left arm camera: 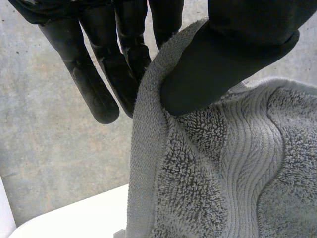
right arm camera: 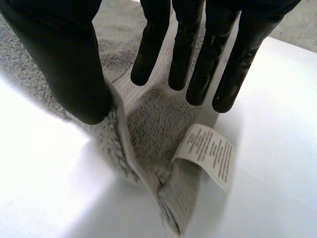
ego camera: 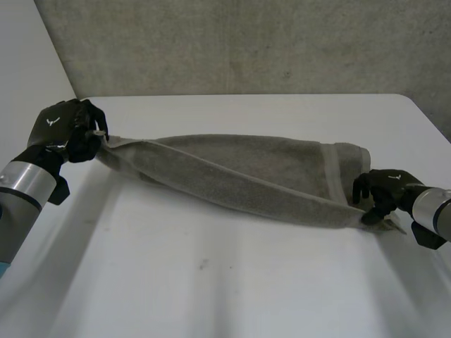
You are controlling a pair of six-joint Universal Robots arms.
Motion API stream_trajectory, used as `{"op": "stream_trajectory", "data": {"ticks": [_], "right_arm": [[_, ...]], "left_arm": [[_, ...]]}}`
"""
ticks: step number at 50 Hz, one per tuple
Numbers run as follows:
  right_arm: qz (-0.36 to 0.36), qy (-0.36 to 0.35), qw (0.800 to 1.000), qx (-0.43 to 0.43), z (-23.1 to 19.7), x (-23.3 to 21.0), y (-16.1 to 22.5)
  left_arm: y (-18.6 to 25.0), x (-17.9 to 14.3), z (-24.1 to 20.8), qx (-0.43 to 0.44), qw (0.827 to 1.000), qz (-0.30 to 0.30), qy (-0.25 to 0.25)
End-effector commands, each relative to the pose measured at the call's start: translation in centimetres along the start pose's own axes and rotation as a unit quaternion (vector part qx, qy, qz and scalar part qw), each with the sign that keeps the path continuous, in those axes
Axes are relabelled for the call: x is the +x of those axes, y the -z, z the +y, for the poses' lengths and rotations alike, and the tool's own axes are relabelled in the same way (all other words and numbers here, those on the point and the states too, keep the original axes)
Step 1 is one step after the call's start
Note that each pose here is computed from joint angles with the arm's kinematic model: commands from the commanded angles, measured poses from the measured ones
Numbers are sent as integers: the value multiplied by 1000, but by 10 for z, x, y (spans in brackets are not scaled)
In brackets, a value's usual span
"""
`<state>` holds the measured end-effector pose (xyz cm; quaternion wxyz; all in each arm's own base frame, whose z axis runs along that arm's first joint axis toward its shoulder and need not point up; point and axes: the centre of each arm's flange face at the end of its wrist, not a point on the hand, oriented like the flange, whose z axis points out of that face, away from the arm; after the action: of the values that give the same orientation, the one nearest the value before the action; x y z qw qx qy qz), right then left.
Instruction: Fold the towel.
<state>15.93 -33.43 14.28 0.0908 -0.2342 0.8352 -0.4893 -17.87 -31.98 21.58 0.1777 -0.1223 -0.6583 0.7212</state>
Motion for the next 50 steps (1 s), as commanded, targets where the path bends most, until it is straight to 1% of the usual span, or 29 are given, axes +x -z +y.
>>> {"op": "stream_trajectory", "data": {"ticks": [1, 17, 21, 24, 26, 27, 28, 29, 30, 31, 32, 33, 34, 35, 36, 37, 38, 39, 40, 41, 42, 43, 46, 47, 48, 49, 50], "right_arm": [[-1, -4, 1000, -6, 3, 1, 1], [-10, 6, 1000, -20, 12, -4, 3], [-8, 9, 1000, -15, 9, -4, 4], [-5, 17, 1000, 1, -3, -1, 6], [9, 33, 999, 36, -33, 8, 18], [9, 33, 999, 36, -33, 8, 19], [13, 47, 997, 59, -54, 10, 29], [14, 47, 997, 59, -54, 10, 30], [16, 61, 994, 85, -75, 10, 43], [19, 77, 990, 114, -98, 9, 59], [19, 77, 990, 114, -98, 9, 59], [23, 94, 985, 143, -121, 7, 76], [32, 110, 979, 172, -142, 7, 94], [32, 110, 978, 172, -143, 7, 94], [37, 127, 971, 200, -163, 5, 114], [37, 127, 971, 201, -163, 5, 114], [47, 144, 963, 222, -181, 4, 133], [61, 161, 956, 239, -195, 4, 150], [61, 161, 956, 239, -195, 4, 150], [70, 175, 951, 244, -203, 4, 161], [80, 191, 948, 243, -209, 4, 169], [80, 191, 948, 243, -209, 4, 169], [85, 218, 947, 220, -209, 1, 177], [80, 229, 949, 202, -205, -3, 177], [80, 229, 949, 202, -205, -3, 177], [70, 239, 951, 182, -199, -6, 172], [52, 245, 955, 156, -191, -11, 161]], "left_arm": [[1, 0, 1, -1, 1000, 0, 0], [2, 1, 3, -5, 1000, 0, -1], [3, 4, 3, -8, 1000, 2, 0], [3, 5, 0, -6, 1000, 6, -3], [3, 7, -5, 1, 1000, 8, -7], [5, 9, -15, 13, 1000, 11, -12], [5, 9, -15, 13, 1000, 11, -12], [7, 11, -27, 26, 999, 12, -17], [7, 11, -27, 26, 999, 12, -17], [10, 14, -41, 40, 999, 14, -22], [14, 17, -56, 53, 998, 16, -26], [14, 17, -56, 53, 998, 16, -26], [19, 21, -74, 70, 997, 17, -32], [24, 25, -94, 86, 995, 19, -37], [24, 25, -94, 86, 995, 19, -37], [29, 28, -110, 94, 995, 19, -40], [35, 32, -125, 97, 994, 19, -40], [35, 32, -125, 97, 994, 19, -40], [39, 35, -139, 97, 994, 20, -40], [39, 35, -139, 97, 994, 20, -40], [42, 37, -150, 95, 995, 19, -37], [44, 38, -158, 88, 995, 17, -33], [46, 40, -166, 66, 997, 14, -24], [46, 40, -166, 66, 997, 14, -24], [45, 40, -166, 52, 998, 12, -19], [42, 37, -160, 33, 999, 8, -12], [42, 37, -160, 33, 999, 8, -12]]}}
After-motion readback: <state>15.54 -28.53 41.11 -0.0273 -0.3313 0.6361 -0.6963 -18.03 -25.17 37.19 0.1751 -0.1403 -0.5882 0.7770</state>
